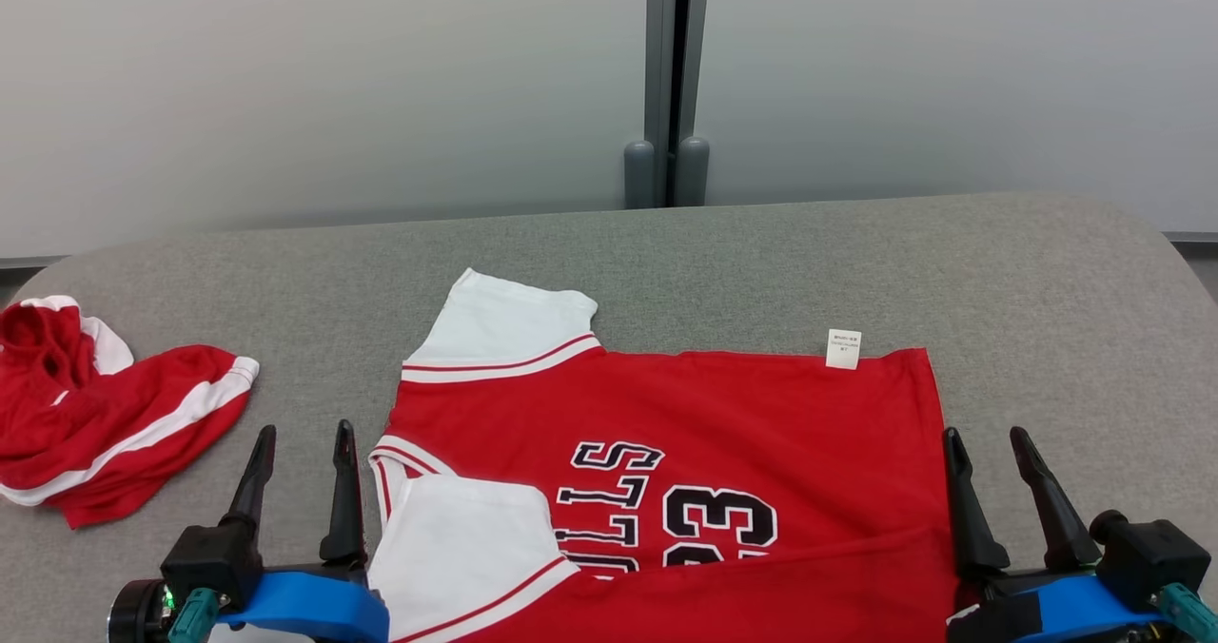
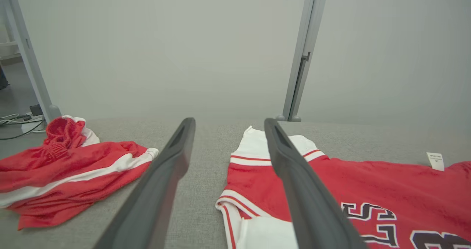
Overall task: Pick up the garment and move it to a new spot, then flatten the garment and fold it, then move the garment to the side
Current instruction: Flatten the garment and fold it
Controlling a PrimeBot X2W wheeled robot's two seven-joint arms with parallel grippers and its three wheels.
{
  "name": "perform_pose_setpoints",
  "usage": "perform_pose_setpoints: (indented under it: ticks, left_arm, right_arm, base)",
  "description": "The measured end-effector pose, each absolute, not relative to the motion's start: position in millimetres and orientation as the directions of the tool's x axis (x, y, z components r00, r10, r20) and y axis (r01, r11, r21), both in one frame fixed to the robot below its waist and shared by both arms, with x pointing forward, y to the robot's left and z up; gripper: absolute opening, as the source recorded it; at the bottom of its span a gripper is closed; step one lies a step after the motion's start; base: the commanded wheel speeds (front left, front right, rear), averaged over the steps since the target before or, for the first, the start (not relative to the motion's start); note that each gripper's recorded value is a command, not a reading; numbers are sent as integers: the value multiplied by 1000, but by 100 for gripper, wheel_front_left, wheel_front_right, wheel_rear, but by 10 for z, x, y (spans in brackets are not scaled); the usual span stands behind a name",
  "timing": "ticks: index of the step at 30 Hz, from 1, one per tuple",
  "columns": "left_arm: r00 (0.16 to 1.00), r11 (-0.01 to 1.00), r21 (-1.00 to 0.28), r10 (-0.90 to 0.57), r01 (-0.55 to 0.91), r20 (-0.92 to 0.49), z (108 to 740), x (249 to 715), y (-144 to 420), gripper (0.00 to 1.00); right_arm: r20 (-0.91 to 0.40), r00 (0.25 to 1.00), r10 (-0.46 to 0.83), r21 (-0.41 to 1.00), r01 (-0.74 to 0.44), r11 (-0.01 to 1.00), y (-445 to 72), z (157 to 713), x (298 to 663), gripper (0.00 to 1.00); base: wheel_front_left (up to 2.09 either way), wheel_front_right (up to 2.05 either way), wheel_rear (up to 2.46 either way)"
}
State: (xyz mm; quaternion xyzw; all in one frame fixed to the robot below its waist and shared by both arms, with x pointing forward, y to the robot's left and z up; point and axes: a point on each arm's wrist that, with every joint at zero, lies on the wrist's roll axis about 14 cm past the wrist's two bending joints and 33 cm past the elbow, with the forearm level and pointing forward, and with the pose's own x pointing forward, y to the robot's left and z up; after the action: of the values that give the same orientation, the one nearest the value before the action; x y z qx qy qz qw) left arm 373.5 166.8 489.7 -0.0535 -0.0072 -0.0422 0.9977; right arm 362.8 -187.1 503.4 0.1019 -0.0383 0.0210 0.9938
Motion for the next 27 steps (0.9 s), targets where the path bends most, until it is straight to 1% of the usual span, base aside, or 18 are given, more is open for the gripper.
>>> perform_pose_setpoints:
  ticks: [9, 27]
  left_arm:
    - [999, 996, -81, -48, 47, -10, 4793, 3673, 1785, 100]
    - [999, 995, -86, -45, 43, -20, 4747, 3658, 1801, 100]
  right_arm:
    - [44, 997, 57, 201, -64, 978, -1763, 4911, 3584, 100]
    - [21, 998, 63, 201, -66, 977, -1723, 4838, 3572, 100]
  base:
    - [0, 0, 0]
    - [0, 0, 0]
